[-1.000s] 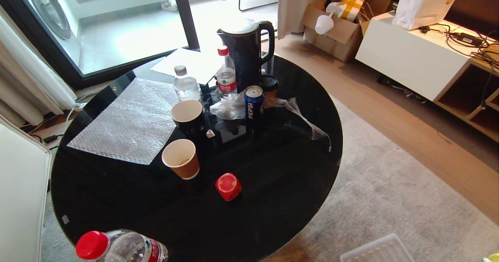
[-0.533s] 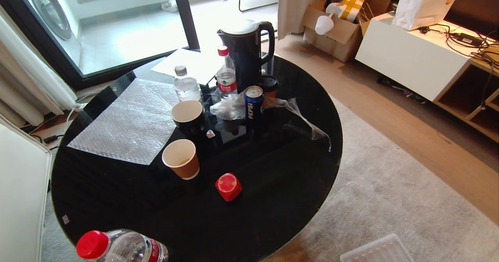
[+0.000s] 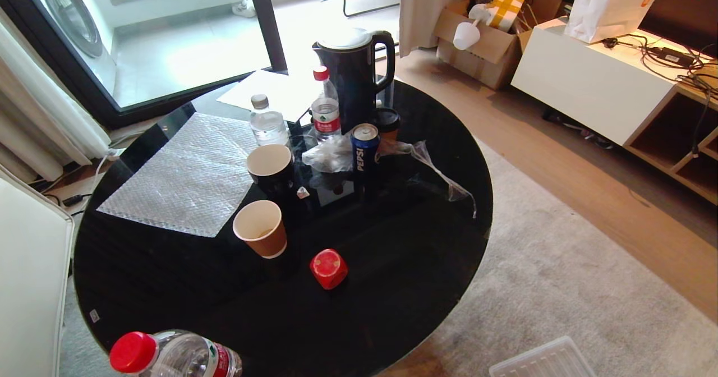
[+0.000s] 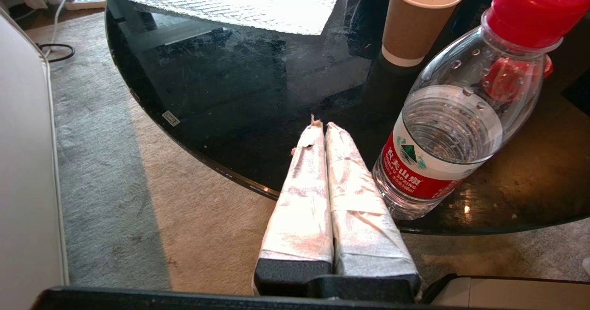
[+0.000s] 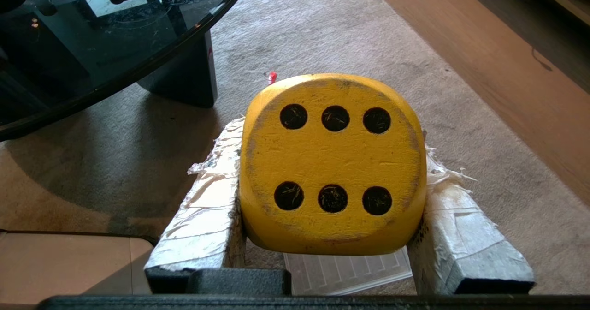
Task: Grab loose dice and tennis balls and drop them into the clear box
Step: Put the toys in the box
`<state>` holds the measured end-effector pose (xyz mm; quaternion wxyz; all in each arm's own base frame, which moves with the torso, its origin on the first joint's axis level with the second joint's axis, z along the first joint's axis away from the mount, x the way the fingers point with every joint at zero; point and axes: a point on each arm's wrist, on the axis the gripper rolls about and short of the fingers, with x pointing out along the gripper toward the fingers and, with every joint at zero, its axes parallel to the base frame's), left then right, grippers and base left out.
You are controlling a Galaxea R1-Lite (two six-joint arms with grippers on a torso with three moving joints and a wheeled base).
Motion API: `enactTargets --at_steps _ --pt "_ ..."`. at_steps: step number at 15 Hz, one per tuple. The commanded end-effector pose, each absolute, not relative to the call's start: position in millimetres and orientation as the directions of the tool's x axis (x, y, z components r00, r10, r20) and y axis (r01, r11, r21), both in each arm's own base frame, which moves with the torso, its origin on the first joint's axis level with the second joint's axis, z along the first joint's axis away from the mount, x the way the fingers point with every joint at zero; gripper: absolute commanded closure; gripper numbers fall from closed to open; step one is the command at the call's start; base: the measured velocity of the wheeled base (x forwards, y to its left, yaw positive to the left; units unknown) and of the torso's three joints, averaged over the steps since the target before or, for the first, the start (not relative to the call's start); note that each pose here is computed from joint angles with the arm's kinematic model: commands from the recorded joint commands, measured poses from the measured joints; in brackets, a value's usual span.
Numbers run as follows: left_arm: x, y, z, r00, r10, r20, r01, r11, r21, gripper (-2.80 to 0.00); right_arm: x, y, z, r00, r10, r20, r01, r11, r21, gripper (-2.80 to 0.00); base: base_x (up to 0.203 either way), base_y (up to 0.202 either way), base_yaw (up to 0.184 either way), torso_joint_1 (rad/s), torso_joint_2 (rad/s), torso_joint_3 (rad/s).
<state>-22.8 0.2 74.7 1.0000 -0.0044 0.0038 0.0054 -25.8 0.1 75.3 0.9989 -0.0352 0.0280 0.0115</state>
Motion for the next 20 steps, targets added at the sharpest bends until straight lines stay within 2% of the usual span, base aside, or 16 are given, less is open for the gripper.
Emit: enactTargets --at_steps 1,20 --pt "-22.8 0.2 74.7 1.000 0.011 -0.008 -0.011 1.000 -0.009 0.00 -25.4 0.2 74.1 0.998 0.023 -0.061 -0.027 0.997 -0.069 0.00 0.000 0.000 0.000 0.000 0.00 0.000" --pt "-22.7 0.2 74.7 1.000 0.011 -0.009 -0.011 1.000 -0.008 0.00 -23.5 0.1 75.5 1.000 0.020 -0.011 -0.021 0.998 -0.061 0.00 0.000 0.000 0.000 0.000 0.00 0.000"
